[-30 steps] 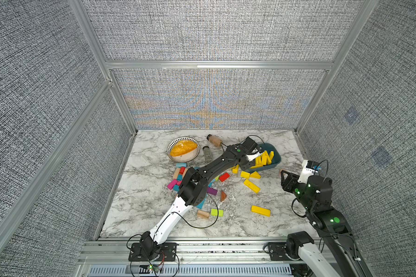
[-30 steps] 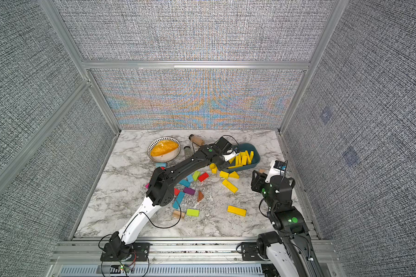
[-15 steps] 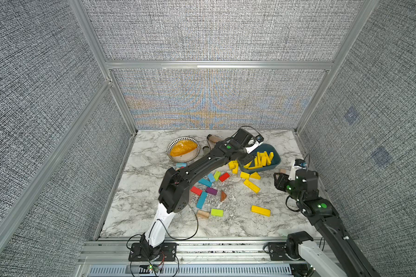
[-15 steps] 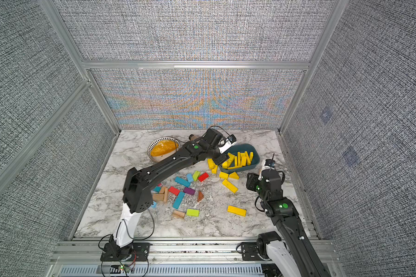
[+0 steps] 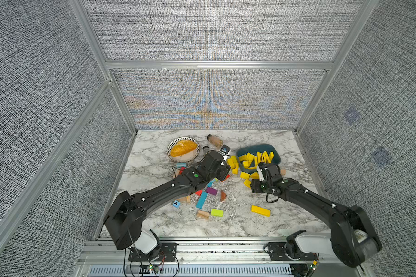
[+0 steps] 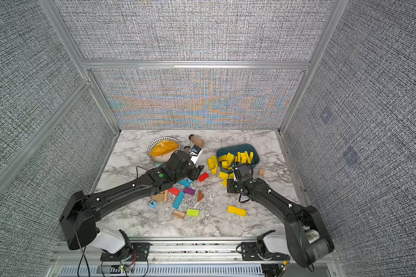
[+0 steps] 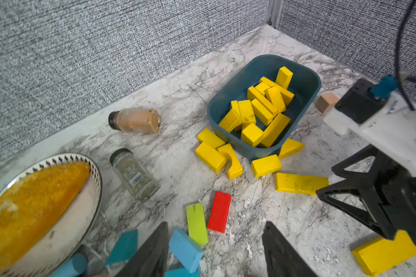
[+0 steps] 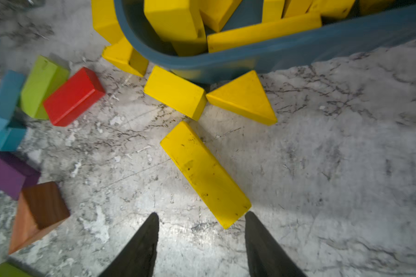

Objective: Pick out the yellow building blocks
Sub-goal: Pick up the building block from the center of the board.

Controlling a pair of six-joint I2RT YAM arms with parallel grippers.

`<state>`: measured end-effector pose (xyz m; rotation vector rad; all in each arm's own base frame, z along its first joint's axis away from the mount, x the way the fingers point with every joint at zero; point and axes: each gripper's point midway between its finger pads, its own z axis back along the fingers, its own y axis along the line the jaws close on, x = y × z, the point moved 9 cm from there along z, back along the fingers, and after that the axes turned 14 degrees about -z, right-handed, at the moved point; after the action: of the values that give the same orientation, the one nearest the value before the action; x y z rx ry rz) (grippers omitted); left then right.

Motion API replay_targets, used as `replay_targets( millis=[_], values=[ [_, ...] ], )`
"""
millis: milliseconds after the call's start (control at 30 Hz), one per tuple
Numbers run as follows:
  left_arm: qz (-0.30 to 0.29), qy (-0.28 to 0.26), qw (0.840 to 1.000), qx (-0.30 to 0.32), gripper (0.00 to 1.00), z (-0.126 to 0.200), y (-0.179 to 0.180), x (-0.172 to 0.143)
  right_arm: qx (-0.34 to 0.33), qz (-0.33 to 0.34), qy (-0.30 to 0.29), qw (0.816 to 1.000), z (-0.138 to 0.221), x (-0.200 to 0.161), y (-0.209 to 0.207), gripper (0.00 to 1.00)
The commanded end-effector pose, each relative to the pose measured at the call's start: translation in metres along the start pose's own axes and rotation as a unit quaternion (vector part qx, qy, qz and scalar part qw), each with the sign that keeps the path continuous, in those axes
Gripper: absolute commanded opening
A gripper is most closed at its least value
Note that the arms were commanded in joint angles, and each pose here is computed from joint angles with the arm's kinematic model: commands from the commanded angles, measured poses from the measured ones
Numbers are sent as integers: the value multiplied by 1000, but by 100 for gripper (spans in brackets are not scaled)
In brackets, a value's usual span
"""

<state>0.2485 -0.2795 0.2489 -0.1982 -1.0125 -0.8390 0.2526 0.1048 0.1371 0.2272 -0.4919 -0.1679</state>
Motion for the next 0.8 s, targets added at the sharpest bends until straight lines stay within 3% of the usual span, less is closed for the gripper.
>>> replay_targets(
  millis=[0,167,400,767],
  values=[
    [64,-14,998,25,64,8,4,-13,-19,31,-20,999,-11,10,2,61],
    [99,-4,995,32,64,17,4,-41,-36,69,7,997,-33,14,6,62],
    [110,-1,993,46,64,23,5,-53,-39,100,36,994,-52,19,11,59],
    [105,-1,993,61,64,27,8,-54,-28,115,55,991,-48,15,15,29]
  ],
)
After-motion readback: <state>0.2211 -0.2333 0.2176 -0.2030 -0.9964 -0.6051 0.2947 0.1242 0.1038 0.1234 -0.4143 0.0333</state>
